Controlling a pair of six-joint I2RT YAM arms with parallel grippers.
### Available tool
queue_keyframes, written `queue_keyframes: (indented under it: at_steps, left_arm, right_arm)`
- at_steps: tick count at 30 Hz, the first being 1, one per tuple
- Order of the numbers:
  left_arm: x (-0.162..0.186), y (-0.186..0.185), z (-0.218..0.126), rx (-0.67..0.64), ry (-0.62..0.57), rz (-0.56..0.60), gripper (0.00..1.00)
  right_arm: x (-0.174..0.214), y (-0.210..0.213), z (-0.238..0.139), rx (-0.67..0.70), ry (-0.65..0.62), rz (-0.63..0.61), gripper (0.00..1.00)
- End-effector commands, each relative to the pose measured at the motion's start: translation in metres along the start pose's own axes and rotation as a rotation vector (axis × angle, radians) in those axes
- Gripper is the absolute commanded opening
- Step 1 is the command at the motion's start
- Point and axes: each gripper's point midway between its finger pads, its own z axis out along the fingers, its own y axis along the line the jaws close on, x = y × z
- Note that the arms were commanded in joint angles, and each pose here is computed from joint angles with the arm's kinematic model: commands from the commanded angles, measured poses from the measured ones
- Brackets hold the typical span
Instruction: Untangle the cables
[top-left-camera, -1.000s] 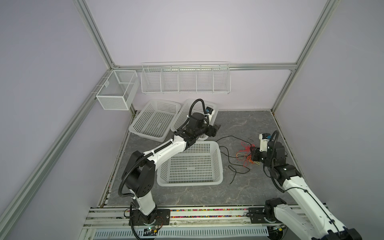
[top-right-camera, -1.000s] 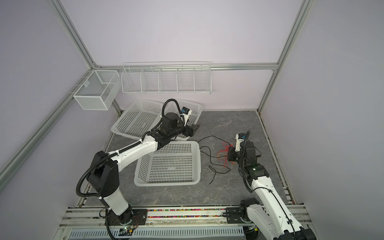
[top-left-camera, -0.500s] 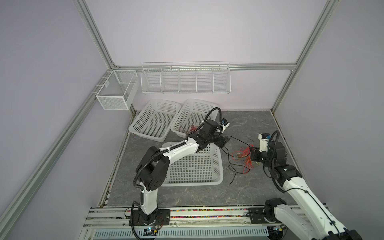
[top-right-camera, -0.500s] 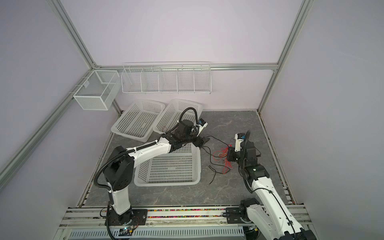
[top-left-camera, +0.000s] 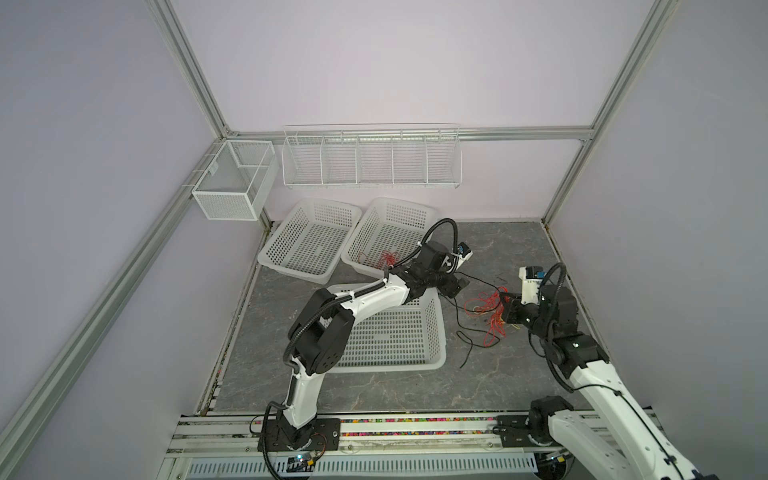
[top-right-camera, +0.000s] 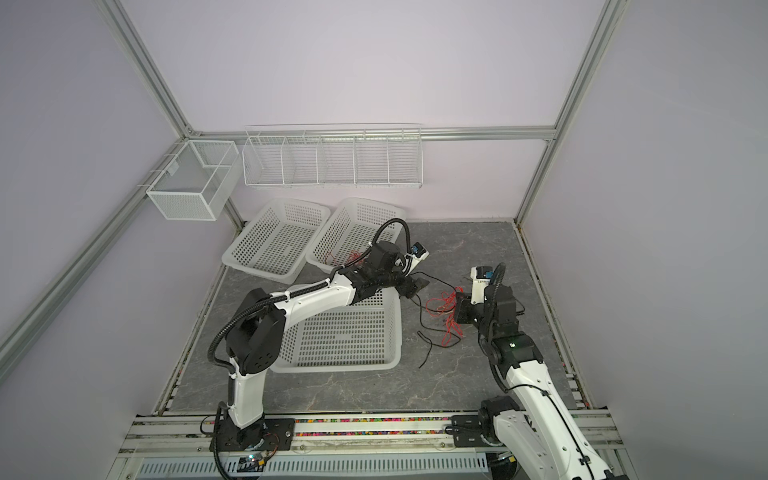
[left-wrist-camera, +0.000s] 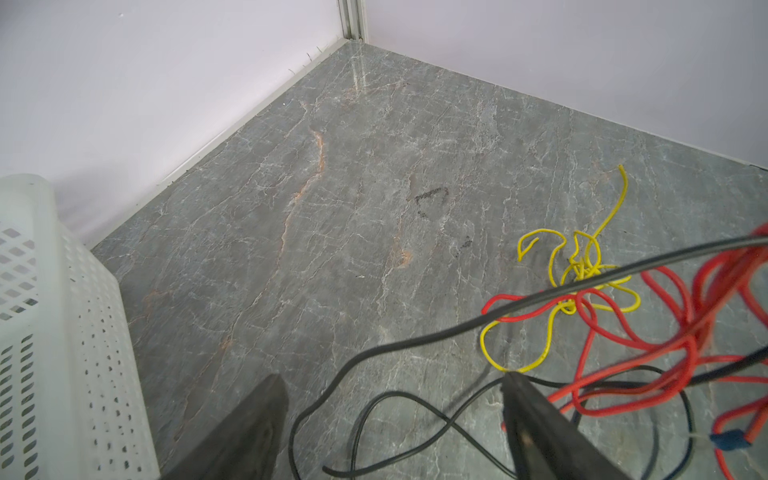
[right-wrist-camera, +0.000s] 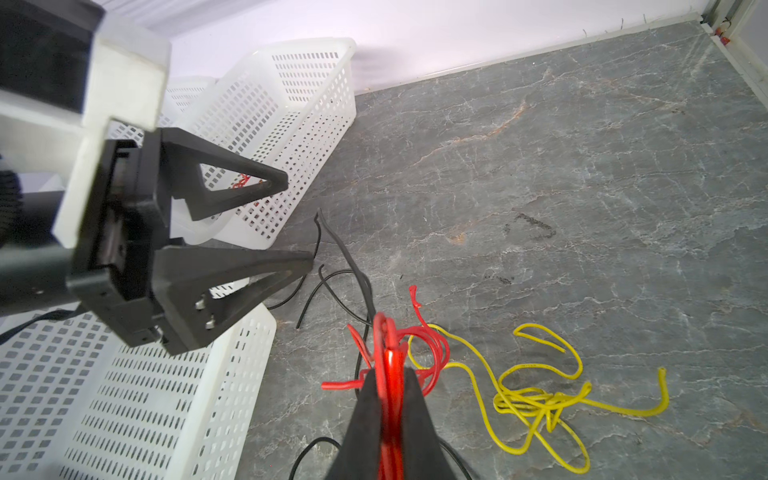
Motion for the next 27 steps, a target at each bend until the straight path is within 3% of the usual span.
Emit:
queue_keyframes:
  at_steps: [1, 9, 12, 15, 21, 22, 27]
  left_arm:
    - [-0.008, -0.004, 0.008, 0.005, -0.018, 0.05, 0.81]
    - [-0.021, 0.005, 0.024, -0.031, -0.072, 0.042, 0.76]
    - [-0.024, 0.007, 0.029, -0.033, -0.077, 0.033, 0.61]
    - [-0.028, 0.006, 0.029, -0.025, -0.084, 0.025, 0.36]
    - [-0.035, 0.002, 0.019, -0.01, -0.123, 0.026, 0.04]
    - [-0.035, 0.003, 0.018, -0.014, -0.129, 0.026, 0.0]
    - [-0.036, 0.004, 0.015, -0.026, -0.139, 0.015, 0.0]
  right_arm:
    - [-0.011, 0.013, -0.007, -0.056, -0.037, -0.022, 0.07]
    - [-0.013, 0.022, -0.014, -0.105, -0.045, -0.027, 0.08]
    - [-0.013, 0.024, -0.016, -0.112, -0.044, -0.031, 0.08]
    - [-0.012, 0.022, -0.017, -0.101, -0.046, -0.031, 0.08]
    - [-0.009, 0.012, -0.016, -0.046, -0.043, -0.013, 0.08]
    - [-0.009, 0.01, -0.016, -0.038, -0.041, -0.009, 0.08]
    - [-0.007, 0.007, -0.014, -0.019, -0.035, 0.0, 0.08]
